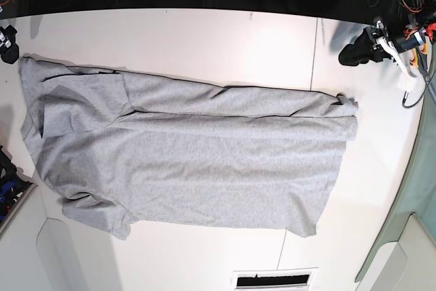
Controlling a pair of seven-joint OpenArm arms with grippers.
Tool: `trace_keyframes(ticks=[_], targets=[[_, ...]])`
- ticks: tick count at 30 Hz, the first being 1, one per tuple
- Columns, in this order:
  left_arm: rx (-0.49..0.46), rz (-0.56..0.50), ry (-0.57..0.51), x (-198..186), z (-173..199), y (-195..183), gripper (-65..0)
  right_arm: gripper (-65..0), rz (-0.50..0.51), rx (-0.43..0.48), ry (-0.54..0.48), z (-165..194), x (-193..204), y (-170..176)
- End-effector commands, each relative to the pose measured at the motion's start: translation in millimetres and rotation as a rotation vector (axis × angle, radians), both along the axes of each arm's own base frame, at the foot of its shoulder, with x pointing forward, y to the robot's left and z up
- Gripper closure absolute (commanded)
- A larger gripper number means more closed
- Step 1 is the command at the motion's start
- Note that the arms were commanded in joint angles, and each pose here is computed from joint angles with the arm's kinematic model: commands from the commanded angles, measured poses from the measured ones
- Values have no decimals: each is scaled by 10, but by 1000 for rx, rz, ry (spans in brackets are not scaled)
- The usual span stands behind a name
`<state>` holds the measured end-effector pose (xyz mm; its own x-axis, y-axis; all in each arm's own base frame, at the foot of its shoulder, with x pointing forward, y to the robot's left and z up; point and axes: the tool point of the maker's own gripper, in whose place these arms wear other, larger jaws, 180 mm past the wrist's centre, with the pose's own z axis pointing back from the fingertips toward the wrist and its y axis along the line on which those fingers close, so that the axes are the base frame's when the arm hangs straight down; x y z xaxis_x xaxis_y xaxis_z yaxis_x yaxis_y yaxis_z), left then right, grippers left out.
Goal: Layout the t-shirt on the table in an organized manner, then fold the t-shirt properly
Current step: 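Lay the shoulder edge down and open both grippers, lifting away, then grasp the shirt edge near the collar with both grippers and pull taut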
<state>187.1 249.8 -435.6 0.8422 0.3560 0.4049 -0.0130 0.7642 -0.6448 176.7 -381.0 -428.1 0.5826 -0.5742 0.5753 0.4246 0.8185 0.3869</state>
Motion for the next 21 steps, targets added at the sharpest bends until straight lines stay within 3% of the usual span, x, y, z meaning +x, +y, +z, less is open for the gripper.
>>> trace_keyframes(ticks=[1, 4, 10, 21], targets=[[10, 27, -60, 120, 119, 89, -361, -408, 0, -9, -22, 58, 66, -60], [28, 99, -97, 187, 133, 185, -361, -408, -9, 40, -14, -80, 132, 11], [64, 142, -120, 317, 60, 231, -361, -408, -35, 108, -42, -160, 285, 93], [-7, 199, -154, 964, 31, 213, -362, -408, 36, 135, -45, -187, 483, 319]])
